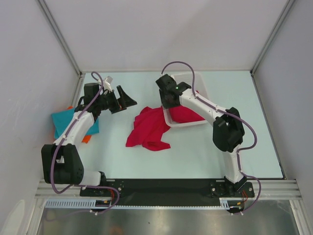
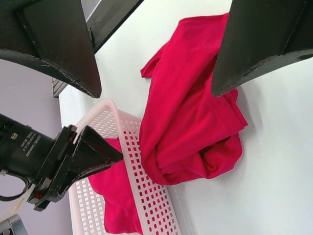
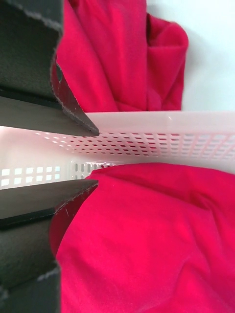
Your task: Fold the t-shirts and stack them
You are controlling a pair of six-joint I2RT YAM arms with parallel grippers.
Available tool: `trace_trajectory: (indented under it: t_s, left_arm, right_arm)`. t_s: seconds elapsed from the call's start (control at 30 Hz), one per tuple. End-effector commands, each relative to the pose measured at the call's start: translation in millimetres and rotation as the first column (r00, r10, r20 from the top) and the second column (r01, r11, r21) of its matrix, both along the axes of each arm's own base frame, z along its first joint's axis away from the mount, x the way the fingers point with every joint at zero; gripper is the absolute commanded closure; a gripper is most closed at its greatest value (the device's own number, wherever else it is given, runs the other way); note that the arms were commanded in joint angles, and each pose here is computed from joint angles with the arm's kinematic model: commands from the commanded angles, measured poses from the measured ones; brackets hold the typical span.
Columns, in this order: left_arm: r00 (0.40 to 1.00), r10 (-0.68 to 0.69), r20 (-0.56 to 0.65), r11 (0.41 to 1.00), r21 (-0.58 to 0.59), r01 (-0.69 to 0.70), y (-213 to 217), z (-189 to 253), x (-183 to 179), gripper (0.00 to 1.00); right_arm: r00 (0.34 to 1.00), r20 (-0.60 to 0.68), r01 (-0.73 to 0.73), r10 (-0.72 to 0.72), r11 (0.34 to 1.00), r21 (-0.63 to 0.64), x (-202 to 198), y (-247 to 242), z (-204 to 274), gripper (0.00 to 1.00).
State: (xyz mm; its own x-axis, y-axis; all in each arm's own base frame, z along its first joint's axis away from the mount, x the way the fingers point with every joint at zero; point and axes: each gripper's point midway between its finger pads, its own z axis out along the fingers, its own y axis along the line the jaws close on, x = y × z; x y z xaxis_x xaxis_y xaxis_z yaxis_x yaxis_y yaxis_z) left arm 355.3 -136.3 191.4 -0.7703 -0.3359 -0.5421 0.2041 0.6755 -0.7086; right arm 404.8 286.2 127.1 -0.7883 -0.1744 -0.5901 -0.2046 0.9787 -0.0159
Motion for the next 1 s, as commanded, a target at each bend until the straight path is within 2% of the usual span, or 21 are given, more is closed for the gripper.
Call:
trace_trajectory:
  t_s: [0.0,0.17,0.57,0.97]
  left_arm:
    - [0.998,-0.011,0.056,1.0,-0.016,0.012,-0.2,13.7,5.4,0.0]
    - [0.998,-0.011,0.068,1.0,-0.008,0.012,0.6,15.4,4.7,0.0]
    - [0.998,-0.01,0.065,1.0,-0.003,0.01,1.3,13.5,9.4,0.0]
    - [0.998,-0.008,0.063,1.0,0.007,0.007,2.4,13.4,11.1,0.0]
  right_arm:
    - [0.999,0.023,-0.03,0.028,0.998,0.06,-1.7,28.2,7.1,0.54]
    - [0.999,-0.029,-0.013,0.014,1.0,0.014,-1.7,24.9,-18.8,0.55]
    - [0.99,0.135,-0.033,0.035,0.999,-0.012,-7.2,34.7,49.4,0.55]
    - [0.995,0.088,-0.049,0.05,0.999,-0.009,-5.5,43.6,31.6,0.56]
